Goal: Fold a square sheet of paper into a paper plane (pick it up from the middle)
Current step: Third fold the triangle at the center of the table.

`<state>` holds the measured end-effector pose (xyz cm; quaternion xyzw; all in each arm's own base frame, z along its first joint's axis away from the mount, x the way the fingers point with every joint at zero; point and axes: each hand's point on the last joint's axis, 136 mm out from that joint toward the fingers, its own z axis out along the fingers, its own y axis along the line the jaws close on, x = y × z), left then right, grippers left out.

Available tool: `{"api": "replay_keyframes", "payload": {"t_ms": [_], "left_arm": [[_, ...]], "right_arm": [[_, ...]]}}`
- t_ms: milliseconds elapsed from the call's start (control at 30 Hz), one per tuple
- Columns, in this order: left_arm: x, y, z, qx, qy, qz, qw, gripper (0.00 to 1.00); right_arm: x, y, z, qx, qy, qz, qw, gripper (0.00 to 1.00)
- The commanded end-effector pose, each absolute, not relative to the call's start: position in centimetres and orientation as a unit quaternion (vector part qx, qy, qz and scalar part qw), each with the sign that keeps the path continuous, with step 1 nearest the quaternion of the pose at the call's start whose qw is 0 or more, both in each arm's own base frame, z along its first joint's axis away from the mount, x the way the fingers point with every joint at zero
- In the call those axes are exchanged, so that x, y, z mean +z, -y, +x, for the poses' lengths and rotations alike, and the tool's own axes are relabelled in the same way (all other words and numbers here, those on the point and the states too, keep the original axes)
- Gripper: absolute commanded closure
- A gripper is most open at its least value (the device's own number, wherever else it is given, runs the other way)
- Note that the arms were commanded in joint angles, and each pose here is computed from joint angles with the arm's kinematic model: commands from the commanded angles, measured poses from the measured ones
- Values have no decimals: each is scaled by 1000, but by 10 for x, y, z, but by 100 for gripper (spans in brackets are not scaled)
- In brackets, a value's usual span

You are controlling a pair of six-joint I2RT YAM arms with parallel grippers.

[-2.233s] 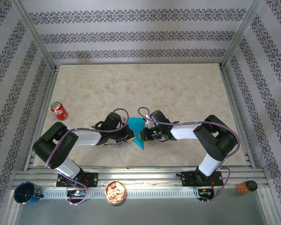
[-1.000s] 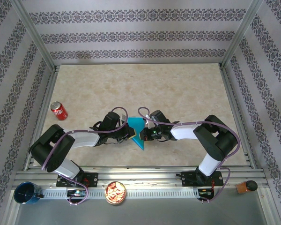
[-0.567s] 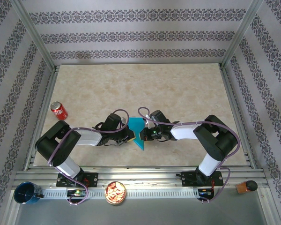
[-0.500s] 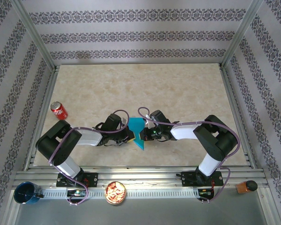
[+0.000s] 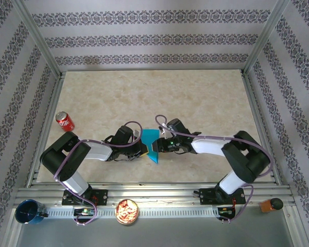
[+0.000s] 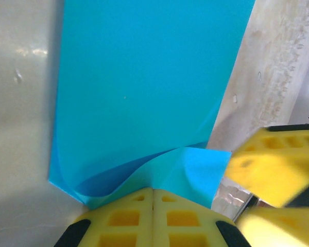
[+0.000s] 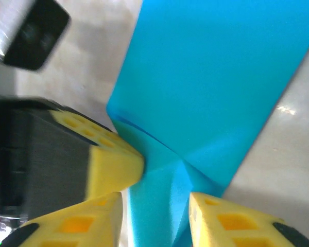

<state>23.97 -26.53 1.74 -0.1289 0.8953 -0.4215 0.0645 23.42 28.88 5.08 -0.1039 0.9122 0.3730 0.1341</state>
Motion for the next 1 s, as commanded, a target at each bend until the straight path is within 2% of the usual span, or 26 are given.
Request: {"api": "replay_keyframes", "payload": {"t_ms": [0, 33, 133, 200, 333, 567, 967], "left_arm": [[-7, 255, 227, -381, -914, -131, 49, 100], [-6, 255, 227, -382, -913, -132, 49, 100], [-5, 256, 229, -384, -912, -134, 52, 100], [-5, 256, 229, -385, -912, -134, 53, 100], [-6, 255, 228, -383, -912, -136, 52, 100], [-5, 254, 227, -383, -913, -134, 53, 100], [-2, 255, 229, -386, -911, -136, 57, 100]], "right_arm": [[65, -279, 234, 380, -911, -75, 144, 56], [69, -282, 230, 394, -906, -71, 138, 57], [73, -294, 216, 432, -894, -66, 93, 66], [68, -300, 206, 435, -896, -64, 60, 77], [57, -313, 190, 421, -903, -75, 37, 88], [46, -323, 182, 401, -912, -87, 14, 91], [26, -324, 178, 369, -925, -92, -6, 91]]}}
